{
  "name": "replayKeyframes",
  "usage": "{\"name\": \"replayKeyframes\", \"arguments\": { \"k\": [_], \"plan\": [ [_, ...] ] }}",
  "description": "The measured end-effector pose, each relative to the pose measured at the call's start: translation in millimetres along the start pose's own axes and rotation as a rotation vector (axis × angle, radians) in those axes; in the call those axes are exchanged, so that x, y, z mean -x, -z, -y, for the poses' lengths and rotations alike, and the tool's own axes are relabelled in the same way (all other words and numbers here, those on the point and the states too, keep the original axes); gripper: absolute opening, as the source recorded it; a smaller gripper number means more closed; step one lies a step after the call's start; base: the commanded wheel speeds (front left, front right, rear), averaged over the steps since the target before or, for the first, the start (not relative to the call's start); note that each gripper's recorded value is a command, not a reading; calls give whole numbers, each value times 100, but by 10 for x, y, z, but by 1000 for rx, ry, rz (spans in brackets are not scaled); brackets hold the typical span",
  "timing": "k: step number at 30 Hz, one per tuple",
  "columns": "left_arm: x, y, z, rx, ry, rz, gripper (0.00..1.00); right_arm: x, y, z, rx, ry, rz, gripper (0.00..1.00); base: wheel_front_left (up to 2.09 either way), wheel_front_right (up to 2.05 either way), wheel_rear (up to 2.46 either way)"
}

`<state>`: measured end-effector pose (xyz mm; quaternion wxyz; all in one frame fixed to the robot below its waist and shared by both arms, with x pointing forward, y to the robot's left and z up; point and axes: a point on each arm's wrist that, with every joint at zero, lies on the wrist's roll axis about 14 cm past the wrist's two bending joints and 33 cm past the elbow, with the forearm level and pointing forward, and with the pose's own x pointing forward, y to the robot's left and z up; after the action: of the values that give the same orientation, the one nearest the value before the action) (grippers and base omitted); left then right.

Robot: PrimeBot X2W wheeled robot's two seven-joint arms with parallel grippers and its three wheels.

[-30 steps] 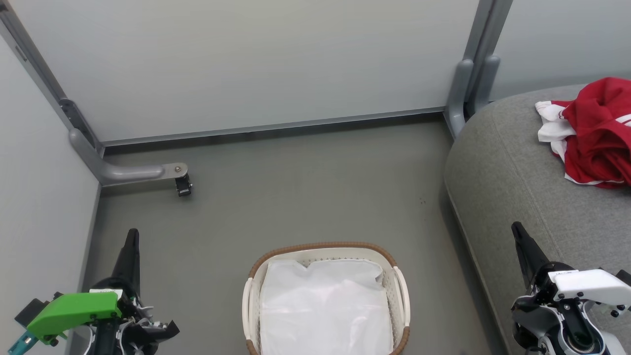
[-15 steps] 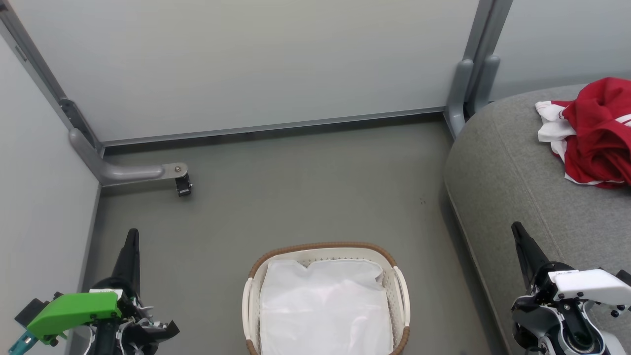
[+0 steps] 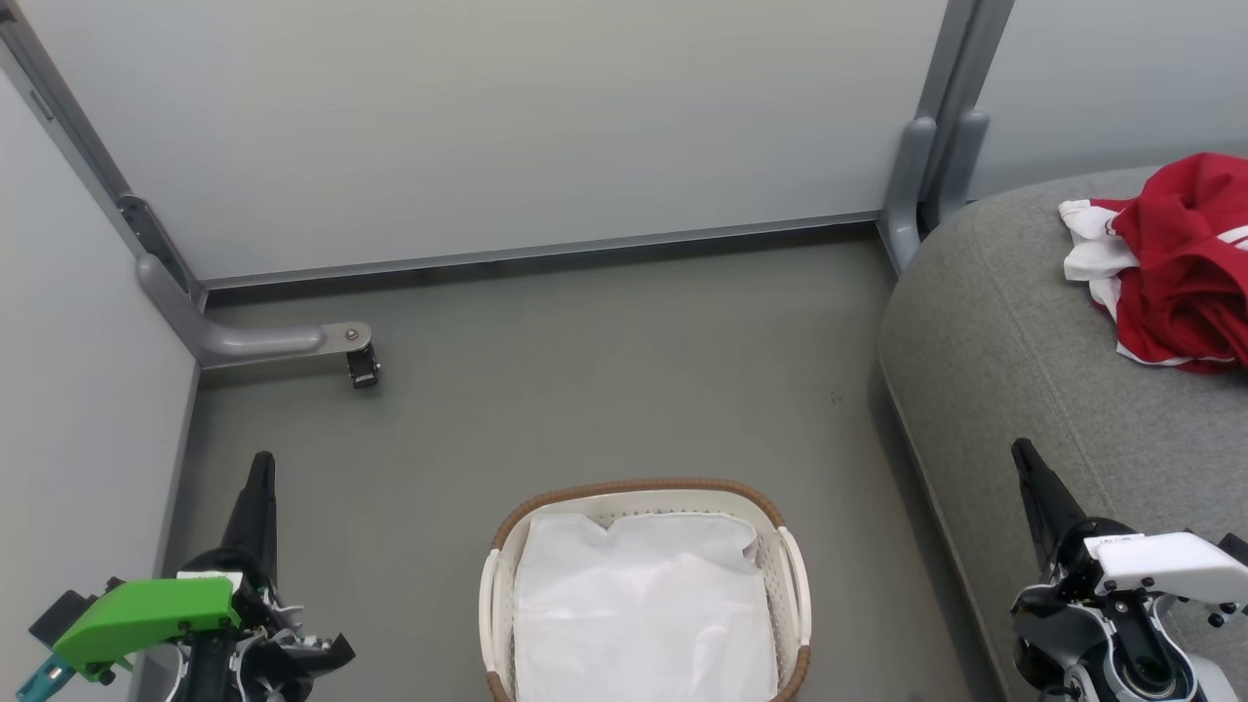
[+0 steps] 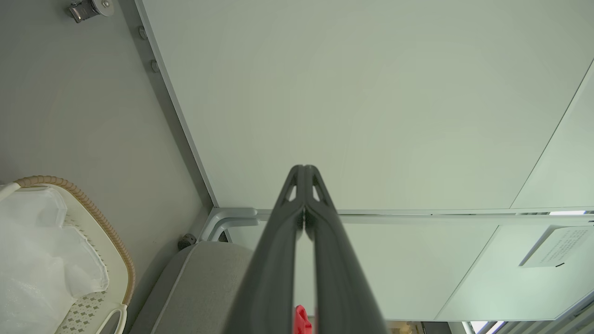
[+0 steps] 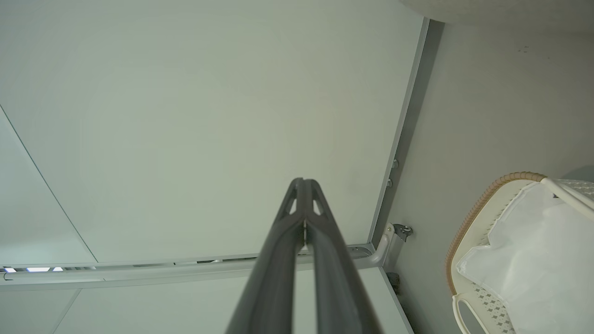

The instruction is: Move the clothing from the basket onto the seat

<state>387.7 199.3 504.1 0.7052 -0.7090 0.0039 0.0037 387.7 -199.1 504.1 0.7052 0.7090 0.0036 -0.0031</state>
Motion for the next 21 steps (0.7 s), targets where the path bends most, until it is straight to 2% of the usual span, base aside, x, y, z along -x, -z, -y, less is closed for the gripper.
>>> {"name": "replayKeyframes", "arguments": {
  "k": [21],
  "plan": [
    [0, 0, 0, 0, 0, 0, 0, 0, 0, 0, 0, 0, 0, 0, 0, 0, 0]
  ]
}}
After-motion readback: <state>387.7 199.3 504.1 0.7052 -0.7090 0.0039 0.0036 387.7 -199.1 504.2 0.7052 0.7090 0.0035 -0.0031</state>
